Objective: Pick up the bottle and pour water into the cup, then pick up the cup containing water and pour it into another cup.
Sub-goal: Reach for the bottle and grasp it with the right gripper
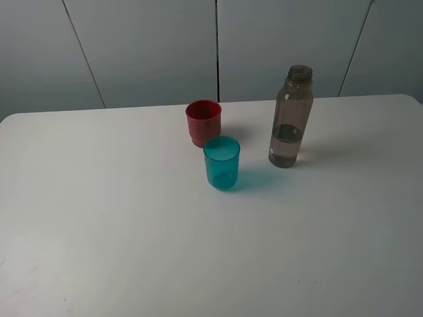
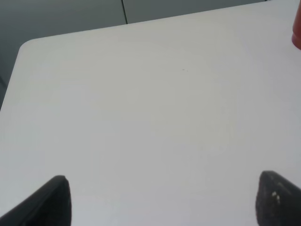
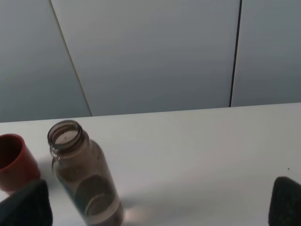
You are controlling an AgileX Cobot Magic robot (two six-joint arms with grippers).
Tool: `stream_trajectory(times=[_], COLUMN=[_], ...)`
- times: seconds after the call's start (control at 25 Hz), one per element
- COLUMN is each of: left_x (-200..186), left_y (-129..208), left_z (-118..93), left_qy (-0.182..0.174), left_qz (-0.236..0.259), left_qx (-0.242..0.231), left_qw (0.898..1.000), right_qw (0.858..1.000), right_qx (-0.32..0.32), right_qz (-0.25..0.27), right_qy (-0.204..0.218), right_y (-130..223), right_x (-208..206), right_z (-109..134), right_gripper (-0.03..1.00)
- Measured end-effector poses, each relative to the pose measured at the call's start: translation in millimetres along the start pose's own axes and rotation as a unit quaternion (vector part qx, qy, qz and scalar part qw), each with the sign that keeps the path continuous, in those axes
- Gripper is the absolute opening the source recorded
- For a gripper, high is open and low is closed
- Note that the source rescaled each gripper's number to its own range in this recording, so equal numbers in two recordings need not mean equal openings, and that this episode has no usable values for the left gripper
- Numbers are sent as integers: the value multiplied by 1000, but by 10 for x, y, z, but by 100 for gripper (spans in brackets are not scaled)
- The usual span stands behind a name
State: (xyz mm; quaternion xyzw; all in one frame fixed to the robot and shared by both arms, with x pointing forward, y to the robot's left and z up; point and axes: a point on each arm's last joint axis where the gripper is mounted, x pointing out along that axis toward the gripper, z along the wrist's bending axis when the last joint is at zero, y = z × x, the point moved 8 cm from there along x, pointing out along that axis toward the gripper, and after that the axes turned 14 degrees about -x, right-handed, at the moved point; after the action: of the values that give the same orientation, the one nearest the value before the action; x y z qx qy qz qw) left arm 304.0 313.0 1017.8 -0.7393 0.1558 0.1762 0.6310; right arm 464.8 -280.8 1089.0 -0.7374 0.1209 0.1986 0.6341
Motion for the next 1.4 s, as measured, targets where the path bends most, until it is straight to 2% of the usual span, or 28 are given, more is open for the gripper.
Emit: stream_trajectory(times=[0.08,0.2,0.36,0.44,0.52,0.92,1.16,1.32,1.4], left_x=[0,0,0,0,0,0,0,0,0], left_y=[0,0,0,0,0,0,0,0,0], left_z=[0,0,0,0,0,0,0,0,0], left_qy=[0,0,0,0,0,0,0,0,0], left_qz=[0,0,0,0,0,0,0,0,0], left_qx=[0,0,0,0,0,0,0,0,0], left_qw=[1000,1000,1000,1000,1000,1000,1000,1000,1000], right_qw=[1000,998,994,991,990,982,978,980,983], right_qx=[-2,-33,-68,-72,-75,-64,-52,-48,-53], right_qz=[16,23,-33,-64,-71,-140,-177,-176,-152], right_qy=[-8,-42,-81,-88,-93,-111,-92,-85,-87], right_y=[20,57,169,269,455,815,905,1061,1222], right_x=[219,449,653,729,783,1016,1320,1489,1583], right_z=[31,236,554,646,709,950,984,1001,1025], right_gripper=[100,100,100,100,100,100,100,100,100])
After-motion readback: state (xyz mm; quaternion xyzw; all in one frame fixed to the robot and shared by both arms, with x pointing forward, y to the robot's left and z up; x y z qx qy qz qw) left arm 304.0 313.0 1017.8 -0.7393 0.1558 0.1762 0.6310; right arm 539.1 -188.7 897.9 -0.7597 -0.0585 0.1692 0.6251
